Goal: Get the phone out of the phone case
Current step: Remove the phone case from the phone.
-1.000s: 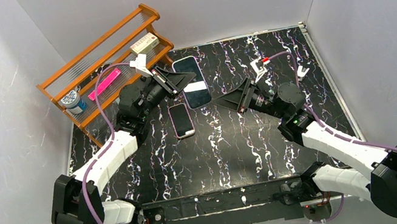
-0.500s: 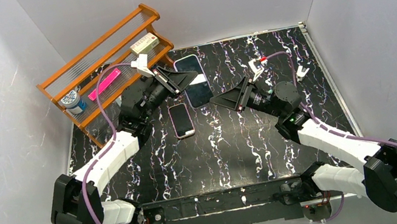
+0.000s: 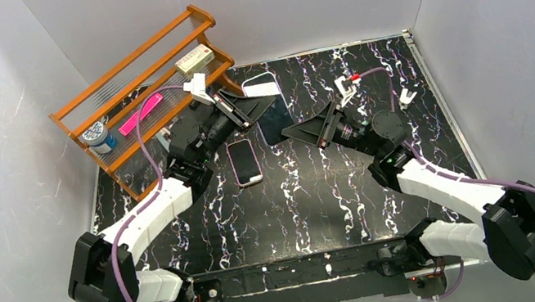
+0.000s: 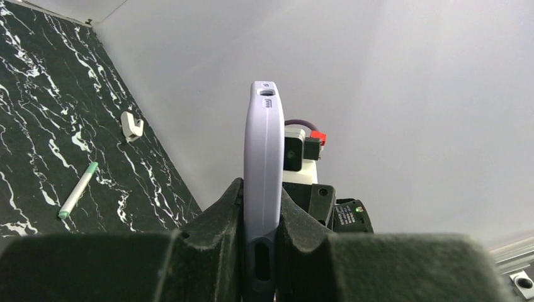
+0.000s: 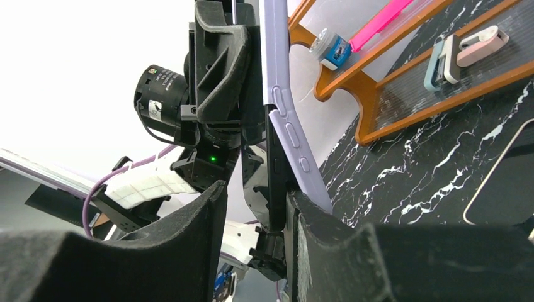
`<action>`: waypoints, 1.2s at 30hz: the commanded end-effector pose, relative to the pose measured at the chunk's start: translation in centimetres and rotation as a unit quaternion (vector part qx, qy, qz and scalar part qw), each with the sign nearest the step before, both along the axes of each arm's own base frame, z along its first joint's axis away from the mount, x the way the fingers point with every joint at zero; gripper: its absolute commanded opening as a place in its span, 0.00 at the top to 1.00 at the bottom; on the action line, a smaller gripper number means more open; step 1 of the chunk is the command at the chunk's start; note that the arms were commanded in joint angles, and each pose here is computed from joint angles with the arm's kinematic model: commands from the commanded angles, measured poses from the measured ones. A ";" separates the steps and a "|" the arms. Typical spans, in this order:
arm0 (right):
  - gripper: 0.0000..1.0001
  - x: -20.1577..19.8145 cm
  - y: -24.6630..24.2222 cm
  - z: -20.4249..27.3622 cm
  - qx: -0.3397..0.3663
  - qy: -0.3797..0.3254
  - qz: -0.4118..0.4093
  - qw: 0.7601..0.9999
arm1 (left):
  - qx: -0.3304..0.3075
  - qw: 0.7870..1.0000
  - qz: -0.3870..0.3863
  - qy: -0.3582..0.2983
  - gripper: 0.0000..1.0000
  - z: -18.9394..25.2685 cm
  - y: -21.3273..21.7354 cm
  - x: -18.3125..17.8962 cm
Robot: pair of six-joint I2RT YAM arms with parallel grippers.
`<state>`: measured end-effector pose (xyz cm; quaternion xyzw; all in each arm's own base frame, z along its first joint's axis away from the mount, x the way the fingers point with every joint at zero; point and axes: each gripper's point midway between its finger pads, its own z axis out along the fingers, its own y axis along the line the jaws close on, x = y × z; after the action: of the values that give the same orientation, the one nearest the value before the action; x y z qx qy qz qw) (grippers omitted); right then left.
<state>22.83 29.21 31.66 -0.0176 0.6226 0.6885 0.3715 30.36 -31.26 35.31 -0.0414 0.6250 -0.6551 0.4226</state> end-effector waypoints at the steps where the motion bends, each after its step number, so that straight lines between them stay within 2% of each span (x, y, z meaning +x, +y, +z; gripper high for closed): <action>1: 0.55 0.7 -0.6 3.4 0.042 -0.056 -0.018 0.997 | -0.044 0.993 -0.096 -0.048 1.00 4.2 -2.2 -5.2; 5: 0.58 1.4 -1.0 4.2 0.052 -0.067 -0.027 0.996 | -0.035 0.990 -0.125 -0.052 1.00 3.6 -3.2 -6.4; 8: 0.64 1.6 -0.9 4.9 0.062 -0.075 -0.022 0.995 | -0.031 0.989 -0.135 -0.049 1.00 3.0 -3.7 -7.0; 12: 0.79 1.3 -0.7 5.7 0.063 -0.090 -0.004 0.994 | -0.023 0.991 -0.113 -0.063 1.00 2.8 -3.0 -6.9; 16: 0.98 1.1 -0.9 5.8 0.065 -0.089 -0.004 0.994 | -0.003 0.994 -0.080 -0.068 0.84 2.2 -2.2 -5.9; 18: 0.99 1.0 -1.2 5.8 0.066 -0.085 -0.005 0.994 | 0.006 0.996 -0.060 -0.068 0.70 1.9 -1.6 -5.3; 24: 0.99 1.1 -1.9 6.8 0.073 -0.084 -0.018 0.994 | 0.047 0.995 0.002 -0.083 0.39 0.9 1.3 -4.6; 29: 0.99 1.4 -2.3 7.9 0.077 -0.086 -0.031 0.993 | 0.066 0.994 0.023 -0.083 0.31 -0.7 2.7 -5.2; 36: 0.99 1.7 -2.4 8.7 0.086 -0.082 -0.036 0.992 | 0.092 0.994 0.018 -0.050 0.29 -4.0 2.9 -5.5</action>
<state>25.31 28.00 34.05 0.0027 0.6004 0.6990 0.3884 24.80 -28.89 32.90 0.0214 0.6458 -0.6055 0.4647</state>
